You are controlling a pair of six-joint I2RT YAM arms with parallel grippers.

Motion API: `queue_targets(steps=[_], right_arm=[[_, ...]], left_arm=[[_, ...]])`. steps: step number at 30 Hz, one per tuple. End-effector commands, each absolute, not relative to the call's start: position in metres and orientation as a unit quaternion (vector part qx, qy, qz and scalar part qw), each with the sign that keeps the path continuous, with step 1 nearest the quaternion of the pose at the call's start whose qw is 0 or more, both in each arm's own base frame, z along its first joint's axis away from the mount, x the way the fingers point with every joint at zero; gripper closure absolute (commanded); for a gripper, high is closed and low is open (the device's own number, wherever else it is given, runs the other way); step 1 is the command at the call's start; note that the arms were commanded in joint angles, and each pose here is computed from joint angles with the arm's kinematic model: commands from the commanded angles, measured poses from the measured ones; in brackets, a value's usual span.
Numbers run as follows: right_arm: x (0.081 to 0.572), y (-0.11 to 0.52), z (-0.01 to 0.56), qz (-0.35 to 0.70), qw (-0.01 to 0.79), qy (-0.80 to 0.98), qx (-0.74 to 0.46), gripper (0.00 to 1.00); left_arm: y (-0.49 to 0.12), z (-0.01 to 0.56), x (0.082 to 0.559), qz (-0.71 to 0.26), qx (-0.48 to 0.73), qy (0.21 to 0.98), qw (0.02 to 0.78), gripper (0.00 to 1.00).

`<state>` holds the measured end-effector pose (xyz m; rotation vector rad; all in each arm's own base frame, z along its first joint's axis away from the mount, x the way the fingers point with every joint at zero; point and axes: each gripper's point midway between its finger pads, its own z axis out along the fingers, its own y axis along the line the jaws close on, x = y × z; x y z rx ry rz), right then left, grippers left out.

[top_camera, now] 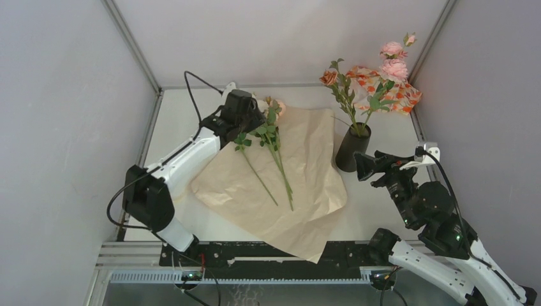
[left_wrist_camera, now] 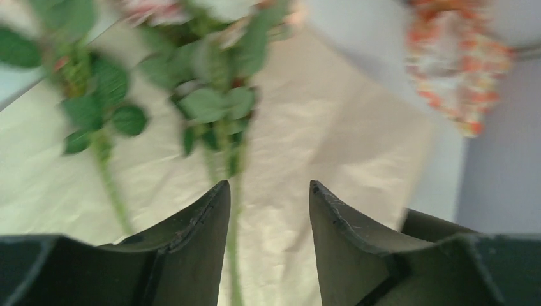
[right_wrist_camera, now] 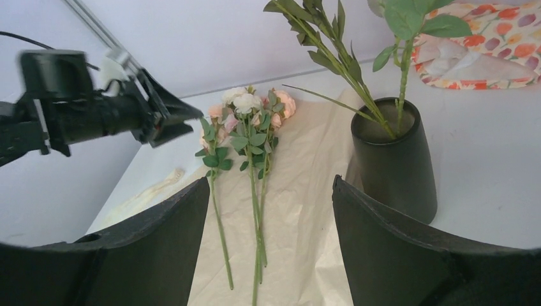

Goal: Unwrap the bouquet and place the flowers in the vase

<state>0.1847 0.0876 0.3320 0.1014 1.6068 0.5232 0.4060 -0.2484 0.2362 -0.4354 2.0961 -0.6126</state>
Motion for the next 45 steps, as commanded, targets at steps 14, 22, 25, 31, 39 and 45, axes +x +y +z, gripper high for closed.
queue_targets(steps=[14, 22, 25, 31, 39, 45], right_arm=[[0.187, 0.099, 0.332, 0.253, 0.656, 0.71, 0.048, 0.21], [0.187, 0.097, 0.33, 0.248, 0.655, 0.712, 0.048, 0.2], [0.187, 0.097, 0.331, 0.248, 0.655, 0.712, 0.048, 0.21], [0.187, 0.098, 0.33, 0.247, 0.654, 0.713, 0.048, 0.21], [0.189, 0.1, 0.331, 0.247, 0.655, 0.713, 0.048, 0.2], [0.191, 0.105, 0.33, 0.248, 0.652, 0.715, 0.044, 0.21]], left_arm=[[-0.159, 0.055, 0.397, -0.041, -0.322, 0.92, 0.22, 0.45], [-0.14, 0.041, 0.417, -0.009, -0.333, 0.917, 0.22, 0.46], [-0.137, 0.039, 0.425, -0.008, -0.333, 0.917, 0.22, 0.47], [-0.138, 0.022, 0.43, -0.004, -0.332, 0.921, 0.202, 0.49], [-0.146, 0.004, 0.427, -0.018, -0.328, 0.927, 0.183, 0.84], [-0.142, 0.033, 0.435, -0.025, -0.319, 0.922, 0.22, 1.0]])
